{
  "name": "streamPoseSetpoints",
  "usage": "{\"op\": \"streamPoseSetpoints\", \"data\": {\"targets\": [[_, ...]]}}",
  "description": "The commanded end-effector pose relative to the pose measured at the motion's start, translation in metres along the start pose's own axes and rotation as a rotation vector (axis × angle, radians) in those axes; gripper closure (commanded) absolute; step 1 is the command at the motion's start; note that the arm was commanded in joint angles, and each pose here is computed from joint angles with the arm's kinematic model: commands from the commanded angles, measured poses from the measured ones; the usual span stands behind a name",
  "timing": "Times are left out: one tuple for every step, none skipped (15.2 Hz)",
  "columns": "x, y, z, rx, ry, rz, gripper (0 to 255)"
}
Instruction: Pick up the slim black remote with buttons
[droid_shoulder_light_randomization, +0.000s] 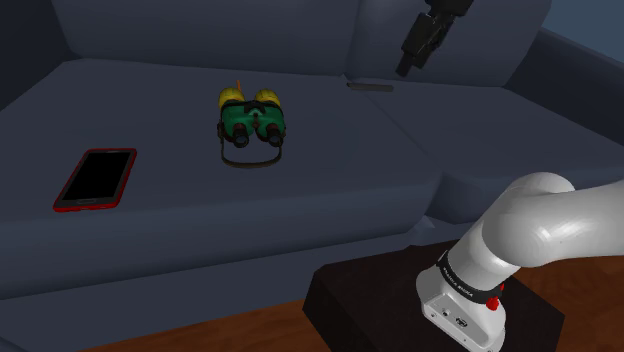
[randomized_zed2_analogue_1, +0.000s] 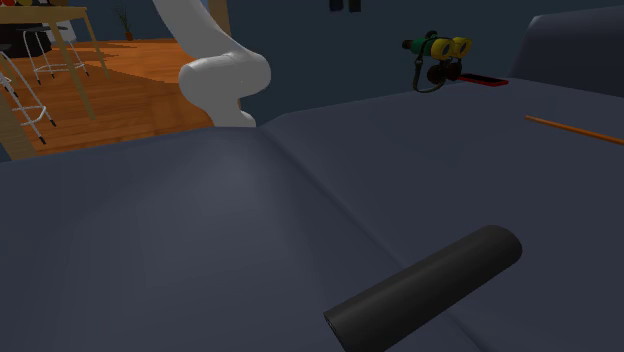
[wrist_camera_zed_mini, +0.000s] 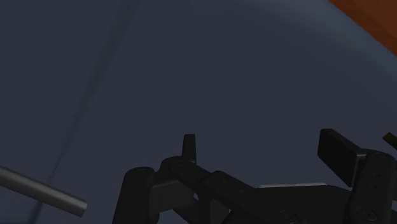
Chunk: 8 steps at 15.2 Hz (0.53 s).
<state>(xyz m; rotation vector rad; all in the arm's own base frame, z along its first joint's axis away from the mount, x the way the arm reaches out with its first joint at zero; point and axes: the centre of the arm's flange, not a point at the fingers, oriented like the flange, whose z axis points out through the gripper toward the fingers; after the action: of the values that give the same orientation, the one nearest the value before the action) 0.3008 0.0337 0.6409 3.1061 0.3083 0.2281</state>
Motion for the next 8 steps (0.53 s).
{"op": "streamPoseSetpoints", "data": {"targets": [[0.0,0.0,0.0,0.0,0.0,0.0,0],[0.002,0.012,0.005,0.0,-0.002,-0.026,0],[0.004,0.024,0.01,0.001,-0.004,-0.053,0],[0.007,0.036,0.015,0.001,-0.007,-0.079,0],[0.01,0.048,0.02,0.002,-0.009,-0.105,0],[0.013,0.06,0.025,0.002,-0.011,-0.132,0],[0.016,0.072,0.03,0.003,-0.013,-0.158,0],[0.02,0.084,0.035,0.003,-0.016,-0.184,0]]}}
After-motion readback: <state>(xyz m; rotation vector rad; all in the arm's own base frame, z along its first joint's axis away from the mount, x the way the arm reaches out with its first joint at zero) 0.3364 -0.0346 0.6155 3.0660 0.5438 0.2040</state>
